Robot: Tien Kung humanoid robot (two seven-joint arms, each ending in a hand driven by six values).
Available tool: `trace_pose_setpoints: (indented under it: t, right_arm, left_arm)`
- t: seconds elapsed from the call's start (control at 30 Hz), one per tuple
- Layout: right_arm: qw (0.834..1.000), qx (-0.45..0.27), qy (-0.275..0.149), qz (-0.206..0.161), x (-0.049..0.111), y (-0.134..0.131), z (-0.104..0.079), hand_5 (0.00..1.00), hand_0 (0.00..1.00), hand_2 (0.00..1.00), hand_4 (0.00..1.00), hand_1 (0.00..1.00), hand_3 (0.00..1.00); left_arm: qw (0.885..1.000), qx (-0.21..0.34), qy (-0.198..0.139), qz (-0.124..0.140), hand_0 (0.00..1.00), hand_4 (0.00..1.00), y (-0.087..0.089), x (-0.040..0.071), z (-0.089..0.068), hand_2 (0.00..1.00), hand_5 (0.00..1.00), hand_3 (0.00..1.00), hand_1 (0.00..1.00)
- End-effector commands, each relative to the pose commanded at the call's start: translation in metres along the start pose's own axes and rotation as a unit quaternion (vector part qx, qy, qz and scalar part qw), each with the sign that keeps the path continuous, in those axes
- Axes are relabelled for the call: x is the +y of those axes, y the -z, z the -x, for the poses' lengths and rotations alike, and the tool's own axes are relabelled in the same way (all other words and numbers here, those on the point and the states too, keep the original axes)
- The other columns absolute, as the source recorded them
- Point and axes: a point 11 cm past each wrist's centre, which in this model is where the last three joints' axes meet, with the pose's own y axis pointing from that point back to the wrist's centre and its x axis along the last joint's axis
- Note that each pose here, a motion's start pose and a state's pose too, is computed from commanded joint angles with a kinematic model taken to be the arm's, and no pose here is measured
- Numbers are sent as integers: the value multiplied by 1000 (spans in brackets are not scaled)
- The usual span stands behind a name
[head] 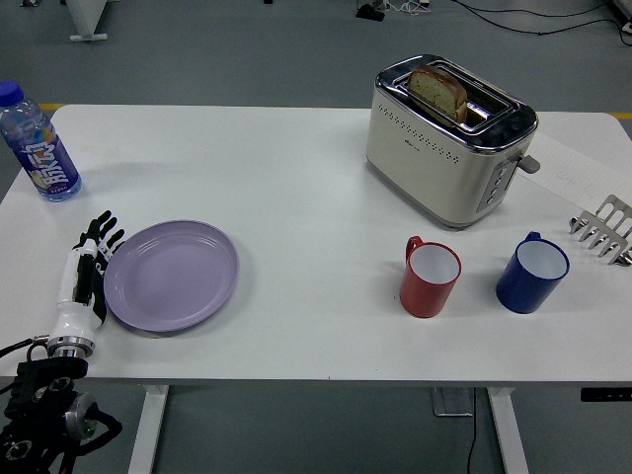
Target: Push plate across desktop
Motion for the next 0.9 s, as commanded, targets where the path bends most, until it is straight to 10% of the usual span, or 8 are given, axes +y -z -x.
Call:
trace_pose_setpoints:
  t: [0.9]
  right_arm:
    - [1000, 1, 0, -1, 0, 1, -1, 118, 637, 667, 179, 604, 609]
  left_arm:
    - [1000, -2, 27, -1, 850, 637, 1, -3, 22, 952, 998, 937, 907]
